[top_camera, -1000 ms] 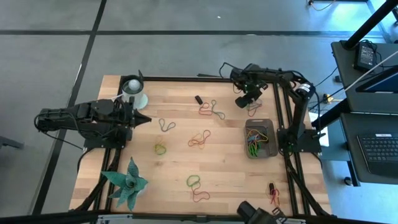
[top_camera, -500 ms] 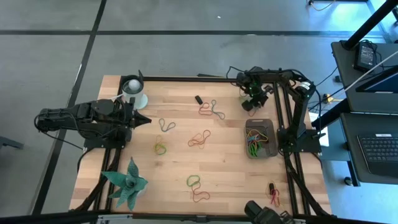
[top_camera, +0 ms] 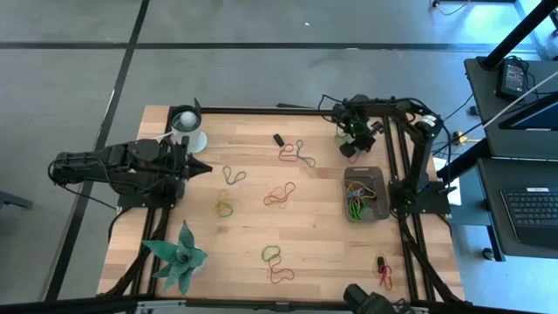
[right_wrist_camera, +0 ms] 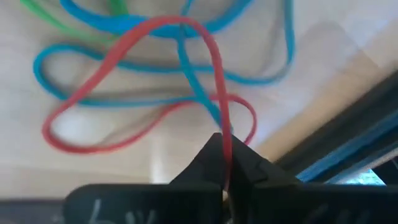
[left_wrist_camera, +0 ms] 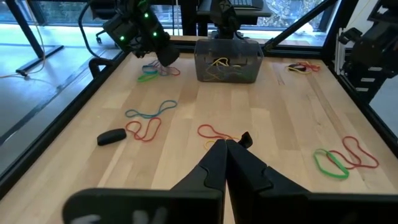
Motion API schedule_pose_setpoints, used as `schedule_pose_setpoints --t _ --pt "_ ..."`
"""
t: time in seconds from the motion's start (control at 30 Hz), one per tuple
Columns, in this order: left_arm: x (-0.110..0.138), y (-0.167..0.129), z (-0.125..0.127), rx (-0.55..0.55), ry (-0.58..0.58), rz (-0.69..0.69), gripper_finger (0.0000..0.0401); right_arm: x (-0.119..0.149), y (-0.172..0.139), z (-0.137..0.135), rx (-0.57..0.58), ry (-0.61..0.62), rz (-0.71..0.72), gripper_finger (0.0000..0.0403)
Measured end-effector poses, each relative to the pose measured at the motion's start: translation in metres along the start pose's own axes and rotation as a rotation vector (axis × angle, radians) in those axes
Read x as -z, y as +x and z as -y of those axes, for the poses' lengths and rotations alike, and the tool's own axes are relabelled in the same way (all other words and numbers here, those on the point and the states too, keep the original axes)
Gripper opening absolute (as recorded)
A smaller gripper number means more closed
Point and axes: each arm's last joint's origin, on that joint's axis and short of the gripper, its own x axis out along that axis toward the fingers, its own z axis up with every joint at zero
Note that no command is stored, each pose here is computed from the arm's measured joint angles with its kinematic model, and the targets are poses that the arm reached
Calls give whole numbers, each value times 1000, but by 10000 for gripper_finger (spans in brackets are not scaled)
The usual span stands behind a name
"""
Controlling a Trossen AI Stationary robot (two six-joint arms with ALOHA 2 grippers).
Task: Pick and place rubber bands into bin
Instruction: Put the red rubber band into the black bin
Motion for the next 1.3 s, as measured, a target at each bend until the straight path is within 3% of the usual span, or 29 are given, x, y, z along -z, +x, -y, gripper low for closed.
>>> schedule_pose_setpoints --t 0.17,0.37,0.7,0.93,1.13,1.3 --pt "0 0 0 -1 0 0 4 13 -23 7 -11 13 47 4" --pt "0 0 0 -1 0 0 2 44 -64 18 -51 84 207 3" --pt "0 0 0 -1 0 0 1 128 -130 37 -204 265 591 2" --pt "0 0 0 -1 0 0 5 191 -152 39 -363 320 793 1" --pt "0 0 0 -1 0 0 1 234 -152 30 -505 306 821 0" --pt "0 0 0 -1 0 0 6 255 -148 14 -563 233 760 0"
